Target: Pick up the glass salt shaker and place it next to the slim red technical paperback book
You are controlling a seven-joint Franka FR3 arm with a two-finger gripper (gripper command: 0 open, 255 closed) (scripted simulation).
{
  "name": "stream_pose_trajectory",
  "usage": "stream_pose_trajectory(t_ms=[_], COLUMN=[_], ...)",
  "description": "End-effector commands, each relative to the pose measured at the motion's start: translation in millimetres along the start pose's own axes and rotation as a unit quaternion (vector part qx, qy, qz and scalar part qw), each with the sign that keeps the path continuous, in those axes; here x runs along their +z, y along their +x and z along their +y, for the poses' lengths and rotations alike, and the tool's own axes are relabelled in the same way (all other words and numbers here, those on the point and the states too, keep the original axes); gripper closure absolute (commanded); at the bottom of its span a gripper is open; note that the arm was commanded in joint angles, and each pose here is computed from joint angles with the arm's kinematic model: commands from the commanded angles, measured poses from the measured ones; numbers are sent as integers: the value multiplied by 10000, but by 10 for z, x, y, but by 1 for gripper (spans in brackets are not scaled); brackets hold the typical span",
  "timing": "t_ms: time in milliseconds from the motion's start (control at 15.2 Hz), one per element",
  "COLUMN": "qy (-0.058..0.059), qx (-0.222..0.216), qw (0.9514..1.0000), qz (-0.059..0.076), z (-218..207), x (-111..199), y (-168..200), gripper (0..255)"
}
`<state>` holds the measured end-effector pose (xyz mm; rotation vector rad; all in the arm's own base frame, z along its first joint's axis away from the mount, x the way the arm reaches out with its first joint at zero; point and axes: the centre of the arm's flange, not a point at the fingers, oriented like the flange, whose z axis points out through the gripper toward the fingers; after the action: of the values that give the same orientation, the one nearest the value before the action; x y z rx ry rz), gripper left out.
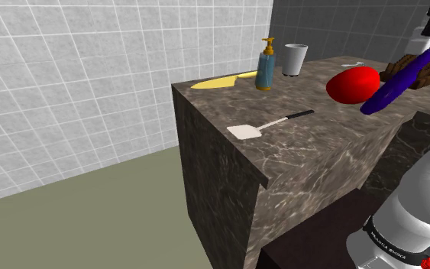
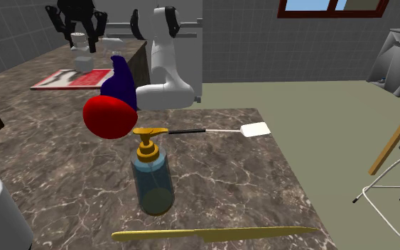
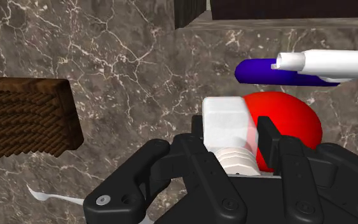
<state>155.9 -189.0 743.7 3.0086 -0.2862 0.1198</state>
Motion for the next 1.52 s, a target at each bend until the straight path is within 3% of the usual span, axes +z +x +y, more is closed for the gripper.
stream_pose_trajectory(t_ms=[0, 594, 1452], qy=[0, 0, 0], qx=[-4, -4, -4], qw=[10000, 10000, 10000], qz=[-4, -4, -4], z=[171, 1012, 937], x=[-6, -3, 676], y=[-219, -1150, -1212], gripper=[255, 255, 255])
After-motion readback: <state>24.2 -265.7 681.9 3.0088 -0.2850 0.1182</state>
